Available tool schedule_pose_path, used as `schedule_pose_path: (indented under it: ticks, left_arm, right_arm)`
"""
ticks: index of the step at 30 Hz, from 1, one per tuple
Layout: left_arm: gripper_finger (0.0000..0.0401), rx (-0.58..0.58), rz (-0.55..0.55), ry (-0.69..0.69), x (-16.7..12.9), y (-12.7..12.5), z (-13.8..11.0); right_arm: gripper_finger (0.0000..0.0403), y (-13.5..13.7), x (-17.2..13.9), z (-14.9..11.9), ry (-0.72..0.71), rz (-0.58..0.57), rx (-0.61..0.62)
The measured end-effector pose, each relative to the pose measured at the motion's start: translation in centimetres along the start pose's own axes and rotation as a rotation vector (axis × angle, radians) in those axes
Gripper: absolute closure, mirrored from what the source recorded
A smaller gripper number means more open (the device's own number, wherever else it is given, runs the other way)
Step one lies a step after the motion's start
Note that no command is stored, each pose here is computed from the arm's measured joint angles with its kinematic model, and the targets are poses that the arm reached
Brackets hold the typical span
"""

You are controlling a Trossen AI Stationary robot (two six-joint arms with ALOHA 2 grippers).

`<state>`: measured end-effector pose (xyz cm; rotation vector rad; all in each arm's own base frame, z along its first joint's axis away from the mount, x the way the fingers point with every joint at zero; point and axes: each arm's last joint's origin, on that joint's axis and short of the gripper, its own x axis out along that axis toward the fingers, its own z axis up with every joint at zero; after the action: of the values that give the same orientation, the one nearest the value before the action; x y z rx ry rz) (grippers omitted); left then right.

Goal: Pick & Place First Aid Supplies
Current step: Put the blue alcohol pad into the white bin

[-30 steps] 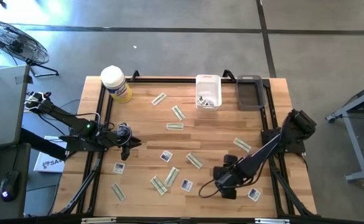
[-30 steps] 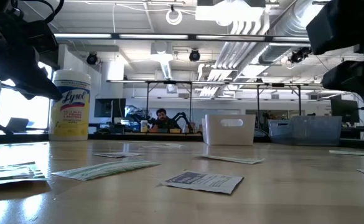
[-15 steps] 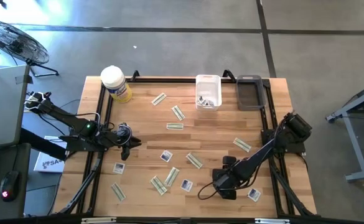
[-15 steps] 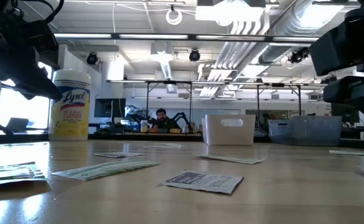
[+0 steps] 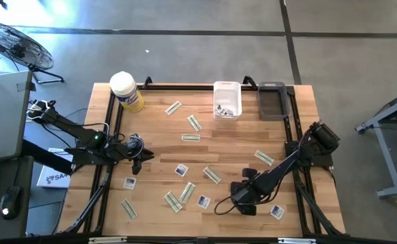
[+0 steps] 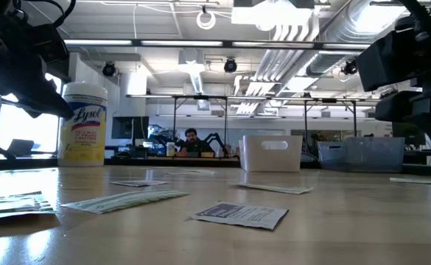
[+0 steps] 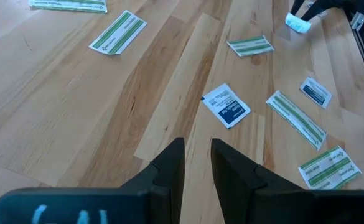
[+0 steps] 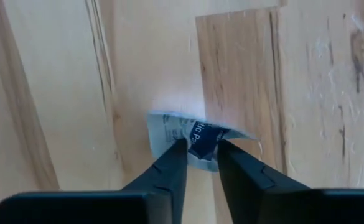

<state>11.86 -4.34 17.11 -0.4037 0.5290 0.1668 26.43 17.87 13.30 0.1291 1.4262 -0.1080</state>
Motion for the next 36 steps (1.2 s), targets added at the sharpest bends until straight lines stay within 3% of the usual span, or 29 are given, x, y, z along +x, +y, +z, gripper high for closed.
schedule_pose_path:
  ticks: [14,23,28,31,36]
  left_arm:
    - [0.0325,0.000,0.000,0.000,0.0,0.0,0.0]
    - [0.0325,0.000,0.000,0.000,0.0,0.0,0.0]
    - [0.0325,0.000,0.000,0.000,0.0,0.0,0.0]
    - [0.0325,0.000,0.000,0.000,0.0,0.0,0.0]
    - [0.0325,0.000,0.000,0.000,0.0,0.0,0.0]
  right_arm:
    - [0.0398,-0.5,0.1,0.7,-0.037,-0.019,0.024]
    - [0.0402,-2.7,-2.4,2.2,-0.159,-0.049,0.075]
    - [0.0402,-5.1,-5.4,3.4,-0.298,-0.092,0.092]
    - [0.0401,-7.3,-7.6,4.3,-0.423,-0.182,0.132]
    - [0.0402,-12.5,-11.1,6.0,-0.632,-0.323,0.309]
